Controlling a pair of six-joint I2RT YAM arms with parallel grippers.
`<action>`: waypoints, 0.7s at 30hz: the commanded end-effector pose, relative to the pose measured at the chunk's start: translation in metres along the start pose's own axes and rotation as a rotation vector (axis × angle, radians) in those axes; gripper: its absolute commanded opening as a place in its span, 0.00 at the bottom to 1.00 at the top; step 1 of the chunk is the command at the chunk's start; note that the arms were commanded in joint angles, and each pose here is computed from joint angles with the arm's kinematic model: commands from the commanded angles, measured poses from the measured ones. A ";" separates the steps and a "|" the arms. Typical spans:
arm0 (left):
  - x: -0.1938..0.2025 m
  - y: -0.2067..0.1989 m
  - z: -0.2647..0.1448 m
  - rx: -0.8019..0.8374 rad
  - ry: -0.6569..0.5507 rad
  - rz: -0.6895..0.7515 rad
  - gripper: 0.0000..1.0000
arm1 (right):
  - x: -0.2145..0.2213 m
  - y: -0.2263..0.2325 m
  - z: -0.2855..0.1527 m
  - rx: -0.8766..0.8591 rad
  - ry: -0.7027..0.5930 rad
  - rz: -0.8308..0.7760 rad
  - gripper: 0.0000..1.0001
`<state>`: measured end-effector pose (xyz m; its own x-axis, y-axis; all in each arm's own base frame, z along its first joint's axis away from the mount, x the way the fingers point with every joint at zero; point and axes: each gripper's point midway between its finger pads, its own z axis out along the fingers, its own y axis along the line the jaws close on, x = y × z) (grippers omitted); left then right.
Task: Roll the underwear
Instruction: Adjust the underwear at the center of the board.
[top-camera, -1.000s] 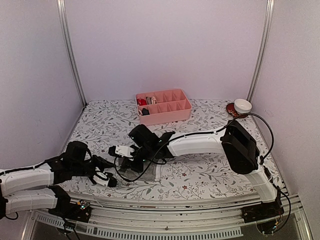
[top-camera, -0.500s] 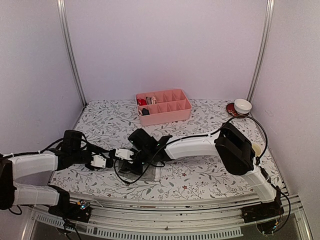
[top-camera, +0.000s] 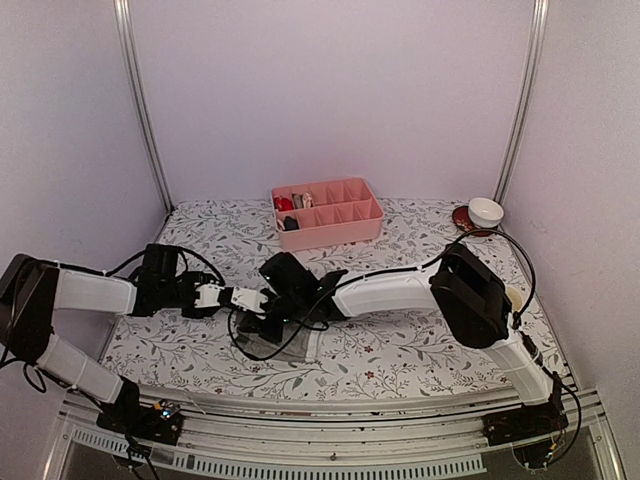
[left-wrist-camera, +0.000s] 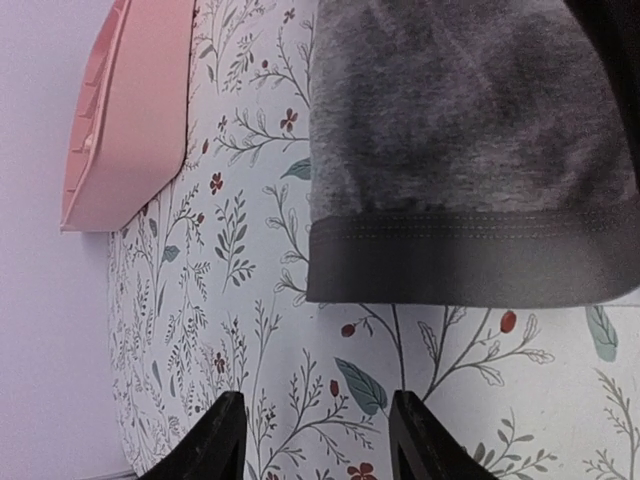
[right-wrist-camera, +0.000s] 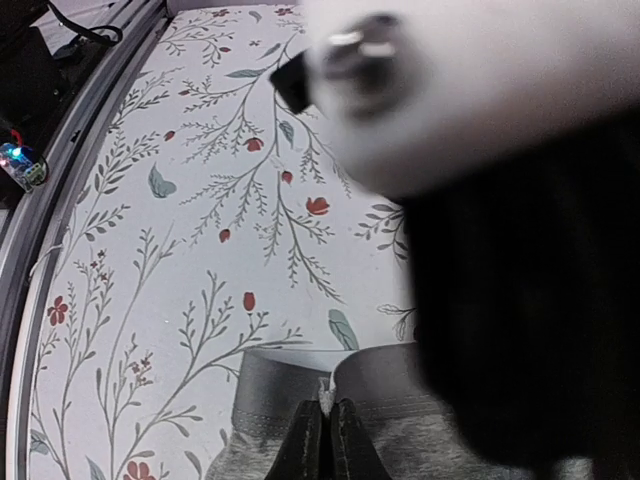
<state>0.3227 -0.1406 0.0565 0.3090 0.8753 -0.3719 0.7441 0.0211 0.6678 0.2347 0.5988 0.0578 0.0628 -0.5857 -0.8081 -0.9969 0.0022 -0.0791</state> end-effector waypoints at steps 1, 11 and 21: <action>-0.004 0.035 -0.001 -0.099 -0.009 -0.058 0.51 | -0.004 0.027 0.003 -0.080 -0.016 -0.030 0.07; 0.001 0.074 -0.007 -0.164 0.013 -0.182 0.60 | -0.026 0.037 -0.029 -0.085 -0.034 -0.063 0.46; -0.053 0.053 -0.008 -0.028 -0.062 -0.231 0.42 | -0.033 -0.026 -0.123 0.144 -0.103 0.115 0.53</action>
<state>0.3745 -0.1531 0.1312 0.1603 0.8285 -0.5366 0.7004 0.2876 0.6533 0.2116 0.5486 0.1234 0.0478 -0.5575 -0.8288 -0.9980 0.0071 -0.0623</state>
